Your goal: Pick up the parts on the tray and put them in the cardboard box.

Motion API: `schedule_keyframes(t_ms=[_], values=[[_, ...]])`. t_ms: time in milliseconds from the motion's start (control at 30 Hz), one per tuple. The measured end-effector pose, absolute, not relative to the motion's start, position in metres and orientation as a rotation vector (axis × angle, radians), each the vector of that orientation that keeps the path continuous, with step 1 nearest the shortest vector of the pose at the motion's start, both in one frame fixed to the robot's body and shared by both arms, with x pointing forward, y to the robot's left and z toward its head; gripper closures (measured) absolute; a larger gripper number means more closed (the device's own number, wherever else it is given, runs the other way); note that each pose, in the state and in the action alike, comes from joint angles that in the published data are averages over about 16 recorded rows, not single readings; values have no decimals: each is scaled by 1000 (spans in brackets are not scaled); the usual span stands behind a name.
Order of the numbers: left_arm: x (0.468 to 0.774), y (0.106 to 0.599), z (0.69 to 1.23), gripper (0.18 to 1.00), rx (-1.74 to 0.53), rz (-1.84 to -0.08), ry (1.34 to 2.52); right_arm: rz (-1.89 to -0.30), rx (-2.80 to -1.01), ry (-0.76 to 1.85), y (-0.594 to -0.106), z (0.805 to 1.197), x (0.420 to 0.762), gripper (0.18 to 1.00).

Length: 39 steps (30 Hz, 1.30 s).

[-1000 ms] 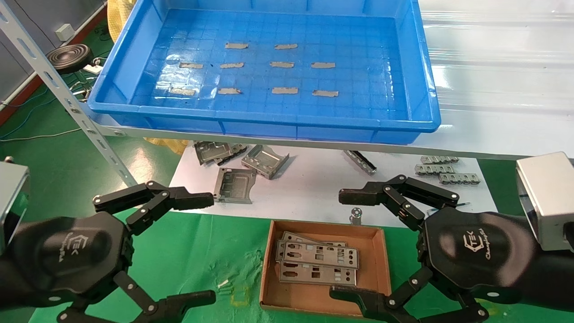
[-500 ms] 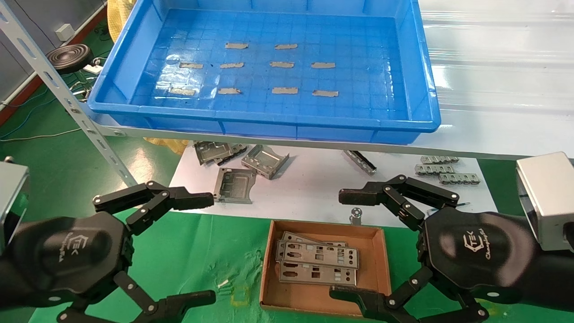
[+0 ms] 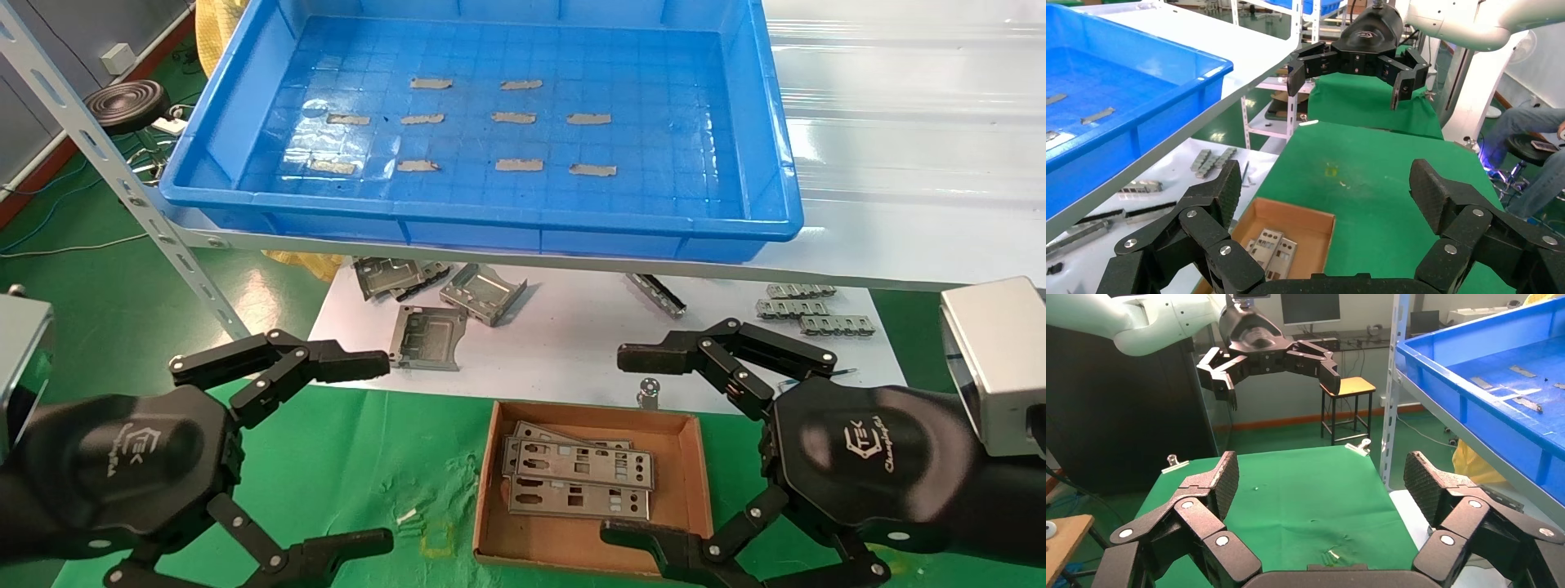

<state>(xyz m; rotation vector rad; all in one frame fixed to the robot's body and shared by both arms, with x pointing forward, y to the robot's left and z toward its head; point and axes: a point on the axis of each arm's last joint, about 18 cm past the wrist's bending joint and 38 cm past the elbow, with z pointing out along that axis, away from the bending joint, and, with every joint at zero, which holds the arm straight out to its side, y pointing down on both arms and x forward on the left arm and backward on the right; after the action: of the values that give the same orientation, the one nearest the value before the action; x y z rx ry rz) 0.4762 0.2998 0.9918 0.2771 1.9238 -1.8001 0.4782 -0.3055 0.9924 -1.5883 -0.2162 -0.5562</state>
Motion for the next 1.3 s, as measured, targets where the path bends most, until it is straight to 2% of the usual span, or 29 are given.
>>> schedule_keyframes(t_ms=[1300], values=[[476, 300, 992, 184, 277, -1800, 1924, -556, -1588, -216, -305, 992, 478, 178]])
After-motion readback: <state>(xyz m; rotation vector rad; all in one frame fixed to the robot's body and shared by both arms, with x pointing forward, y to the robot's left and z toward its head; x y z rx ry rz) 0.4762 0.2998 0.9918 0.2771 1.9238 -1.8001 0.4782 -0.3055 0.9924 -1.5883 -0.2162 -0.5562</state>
